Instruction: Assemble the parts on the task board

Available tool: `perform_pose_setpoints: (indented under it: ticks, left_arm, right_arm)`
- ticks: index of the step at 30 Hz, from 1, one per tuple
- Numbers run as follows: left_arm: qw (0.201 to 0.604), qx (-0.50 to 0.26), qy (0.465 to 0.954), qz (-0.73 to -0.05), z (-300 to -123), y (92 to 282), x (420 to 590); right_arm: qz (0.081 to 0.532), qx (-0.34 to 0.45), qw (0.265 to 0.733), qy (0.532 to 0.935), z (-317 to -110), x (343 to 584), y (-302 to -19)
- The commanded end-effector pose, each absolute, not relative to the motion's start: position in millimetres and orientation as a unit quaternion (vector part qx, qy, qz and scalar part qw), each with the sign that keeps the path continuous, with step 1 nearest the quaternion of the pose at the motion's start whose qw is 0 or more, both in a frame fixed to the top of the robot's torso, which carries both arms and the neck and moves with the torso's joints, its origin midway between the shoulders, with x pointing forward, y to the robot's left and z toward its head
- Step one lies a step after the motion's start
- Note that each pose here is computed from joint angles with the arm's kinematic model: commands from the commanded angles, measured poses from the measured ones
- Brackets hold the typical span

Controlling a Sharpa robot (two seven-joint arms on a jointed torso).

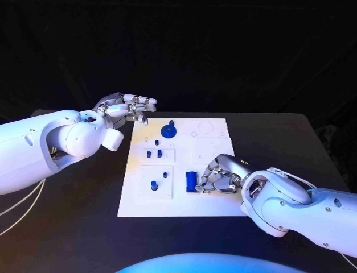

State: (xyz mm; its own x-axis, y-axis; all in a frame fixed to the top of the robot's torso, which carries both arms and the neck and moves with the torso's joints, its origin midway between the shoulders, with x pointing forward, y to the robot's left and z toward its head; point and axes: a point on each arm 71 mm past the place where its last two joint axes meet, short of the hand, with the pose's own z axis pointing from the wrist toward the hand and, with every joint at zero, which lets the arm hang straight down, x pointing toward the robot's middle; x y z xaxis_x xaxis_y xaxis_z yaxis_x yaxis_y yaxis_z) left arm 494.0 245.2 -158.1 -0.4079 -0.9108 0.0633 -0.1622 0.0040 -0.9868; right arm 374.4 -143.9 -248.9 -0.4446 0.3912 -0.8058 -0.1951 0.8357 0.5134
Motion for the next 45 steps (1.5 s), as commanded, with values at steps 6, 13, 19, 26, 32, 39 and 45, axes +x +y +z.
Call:
perform_pose_setpoints:
  ticks: [6,13,19,26,32,39,45]
  left_arm:
    - [0.327,-0.426,0.625,-0.566,-157.4,243.0,493.3]
    - [0.327,-0.426,0.625,-0.566,-157.7,243.0,493.4]
    - [0.328,-0.427,0.625,-0.565,-158.3,244.0,493.3]
    - [0.328,-0.427,0.626,-0.564,-158.9,244.1,492.9]
    - [0.326,-0.426,0.627,-0.565,-159.6,243.5,492.7]
    - [0.325,-0.426,0.628,-0.564,-160.1,243.7,492.5]
    - [0.325,-0.427,0.628,-0.564,-160.2,244.6,492.3]
  right_arm:
    - [0.279,0.052,0.523,0.804,-249.5,373.8,-145.7]
    - [0.268,0.068,0.541,0.794,-246.3,376.3,-167.8]
    - [0.235,0.067,0.567,0.787,-237.3,378.3,-203.0]
    - [0.195,0.06,0.583,0.787,-237.0,378.6,-230.2]
    - [0.176,0.058,0.584,0.79,-243.5,377.1,-236.4]
    - [0.166,0.059,0.573,0.8,-255.6,375.4,-233.7]
    - [0.164,0.059,0.566,0.806,-261.5,374.6,-230.8]
